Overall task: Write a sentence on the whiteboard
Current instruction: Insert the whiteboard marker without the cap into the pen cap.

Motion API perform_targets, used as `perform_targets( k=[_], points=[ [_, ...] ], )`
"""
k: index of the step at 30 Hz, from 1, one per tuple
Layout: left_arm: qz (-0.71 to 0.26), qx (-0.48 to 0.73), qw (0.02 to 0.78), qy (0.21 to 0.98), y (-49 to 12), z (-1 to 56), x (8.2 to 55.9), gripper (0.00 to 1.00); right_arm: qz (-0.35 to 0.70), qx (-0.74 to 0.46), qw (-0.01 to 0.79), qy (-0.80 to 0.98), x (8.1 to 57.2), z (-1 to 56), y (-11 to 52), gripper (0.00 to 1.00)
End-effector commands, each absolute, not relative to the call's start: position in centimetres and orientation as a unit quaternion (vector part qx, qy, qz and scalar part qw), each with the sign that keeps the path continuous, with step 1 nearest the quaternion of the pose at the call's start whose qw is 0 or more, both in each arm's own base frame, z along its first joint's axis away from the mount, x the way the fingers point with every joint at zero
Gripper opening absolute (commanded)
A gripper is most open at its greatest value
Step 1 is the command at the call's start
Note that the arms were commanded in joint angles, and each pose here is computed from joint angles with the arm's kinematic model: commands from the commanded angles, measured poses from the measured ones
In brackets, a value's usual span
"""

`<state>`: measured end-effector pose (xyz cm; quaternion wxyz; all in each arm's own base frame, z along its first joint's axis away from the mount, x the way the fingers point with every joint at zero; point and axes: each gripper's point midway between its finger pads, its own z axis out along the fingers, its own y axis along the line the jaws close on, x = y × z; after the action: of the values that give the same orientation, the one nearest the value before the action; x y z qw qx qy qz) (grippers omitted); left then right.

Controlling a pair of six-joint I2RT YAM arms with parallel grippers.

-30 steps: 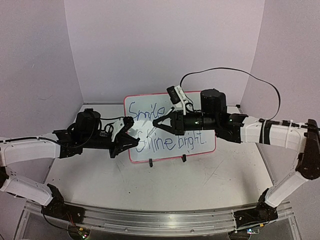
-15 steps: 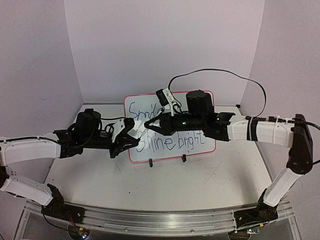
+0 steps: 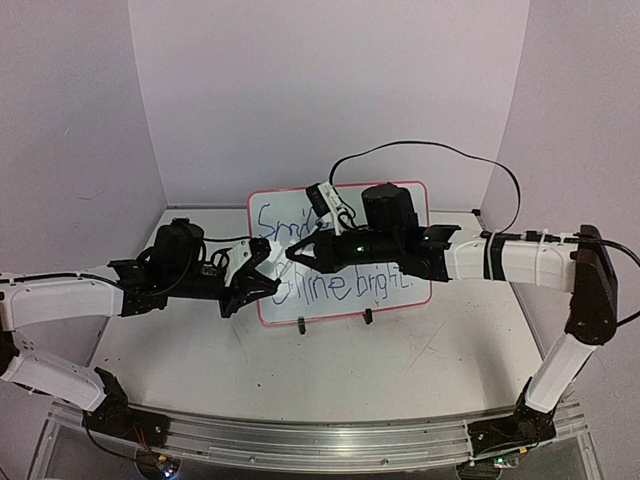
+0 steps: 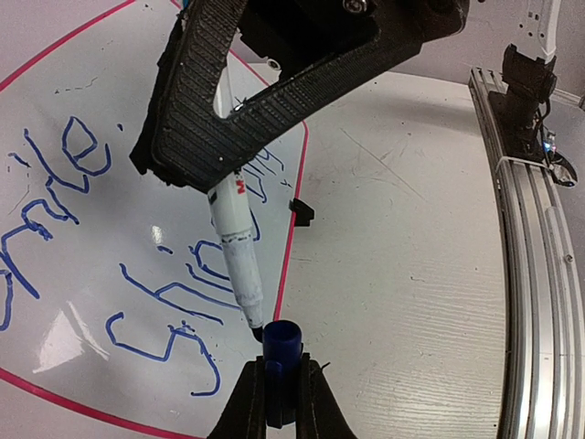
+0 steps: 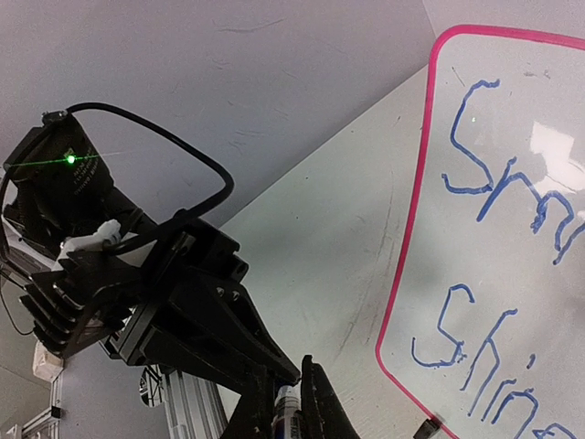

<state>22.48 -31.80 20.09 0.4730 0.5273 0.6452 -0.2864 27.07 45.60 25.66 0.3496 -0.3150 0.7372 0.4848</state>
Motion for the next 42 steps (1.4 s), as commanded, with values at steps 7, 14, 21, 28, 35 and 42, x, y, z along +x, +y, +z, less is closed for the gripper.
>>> perform_targets(
  k=[7, 14, 21, 28, 35, 42],
  points=[
    [-0.284, 0.529, 0.49, 0.632, -32.1, 21.2, 22.7, 0.0, 0.472, -0.316, 0.391, 0.724, 27.3, 28.1, 45.3, 0.0],
    [-0.282, 0.53, 0.484, 0.636, -32.1, 20.8, 22.8, 0.0, 0.466, -0.313, 0.41, 0.719, 27.0, 29.2, 44.1, 0.0],
    [-0.282, 0.531, 0.483, 0.636, -32.2, 20.7, 22.9, 0.0, 0.482, -0.324, 0.387, 0.716, 26.3, 28.4, 44.9, 0.0],
    [-0.279, 0.53, 0.484, 0.638, -32.1, 20.7, 22.9, 0.0, 0.479, -0.327, 0.374, 0.724, 26.3, 26.9, 45.7, 0.0],
    [-0.281, 0.531, 0.483, 0.637, -32.1, 20.7, 22.8, 0.0, 0.477, -0.325, 0.369, 0.729, 26.4, 26.2, 46.0, 0.0],
    [-0.283, 0.529, 0.483, 0.638, -32.1, 20.8, 22.8, 0.0, 0.472, -0.326, 0.369, 0.731, 26.5, 25.7, 46.8, 0.0]
  ],
)
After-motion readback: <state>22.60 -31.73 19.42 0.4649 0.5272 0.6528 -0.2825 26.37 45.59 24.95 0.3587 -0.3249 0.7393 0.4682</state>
